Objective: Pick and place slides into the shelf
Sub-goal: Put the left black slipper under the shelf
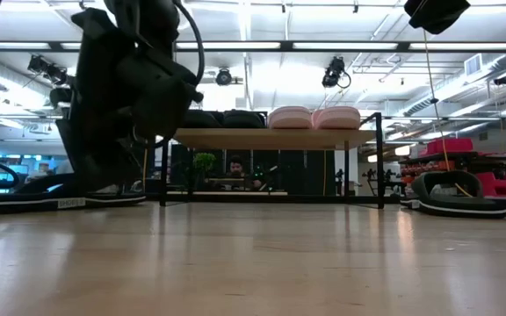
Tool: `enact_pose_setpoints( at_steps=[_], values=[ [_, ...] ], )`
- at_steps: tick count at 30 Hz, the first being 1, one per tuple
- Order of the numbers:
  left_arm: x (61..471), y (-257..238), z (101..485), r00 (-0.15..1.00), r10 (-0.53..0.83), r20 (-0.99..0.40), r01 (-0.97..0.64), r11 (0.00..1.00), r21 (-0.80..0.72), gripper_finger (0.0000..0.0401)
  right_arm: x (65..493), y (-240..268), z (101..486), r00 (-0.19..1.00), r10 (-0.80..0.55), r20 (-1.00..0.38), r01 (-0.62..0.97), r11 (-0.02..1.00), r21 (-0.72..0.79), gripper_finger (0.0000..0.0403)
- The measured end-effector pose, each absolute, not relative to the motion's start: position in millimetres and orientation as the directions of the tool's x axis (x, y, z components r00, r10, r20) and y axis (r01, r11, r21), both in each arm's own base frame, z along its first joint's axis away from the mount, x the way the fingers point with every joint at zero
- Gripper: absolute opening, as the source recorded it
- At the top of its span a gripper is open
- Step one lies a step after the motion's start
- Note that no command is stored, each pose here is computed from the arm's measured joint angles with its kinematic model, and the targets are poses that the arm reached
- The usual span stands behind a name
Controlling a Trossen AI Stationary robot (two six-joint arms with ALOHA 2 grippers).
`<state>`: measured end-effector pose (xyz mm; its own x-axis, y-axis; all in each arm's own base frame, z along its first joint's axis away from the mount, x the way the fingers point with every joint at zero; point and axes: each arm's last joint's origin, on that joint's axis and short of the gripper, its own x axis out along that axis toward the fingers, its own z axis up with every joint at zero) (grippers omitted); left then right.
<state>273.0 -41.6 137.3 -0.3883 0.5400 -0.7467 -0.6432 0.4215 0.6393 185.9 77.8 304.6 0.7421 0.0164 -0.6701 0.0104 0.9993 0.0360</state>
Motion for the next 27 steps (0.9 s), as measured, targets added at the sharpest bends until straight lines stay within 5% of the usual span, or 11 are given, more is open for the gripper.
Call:
enact_pose_setpoints(
  at_steps=[14, 19, 27],
  values=[
    [271.5, -24.6, 124.6, -0.368, 0.553, -0.748, -0.646, 0.426, 0.633, 0.0162, 186.0, 77.8, 304.6, 0.742, 0.016, -0.670, 0.013, 0.999, 0.038, 0.0104],
    [255.6, -20.2, 114.9, -0.422, 0.567, -0.707, -0.650, 0.354, 0.673, 0.0158, 186.0, 77.8, 304.6, 0.742, 0.016, -0.670, 0.012, 0.999, 0.037, 0.0104],
    [266.4, -32.3, 122.5, -0.362, 0.578, -0.731, -0.636, 0.420, 0.647, 0.0050, 186.0, 77.8, 304.6, 0.743, 0.015, -0.669, 0.013, 0.999, 0.037, 0.0104]
  ],
)
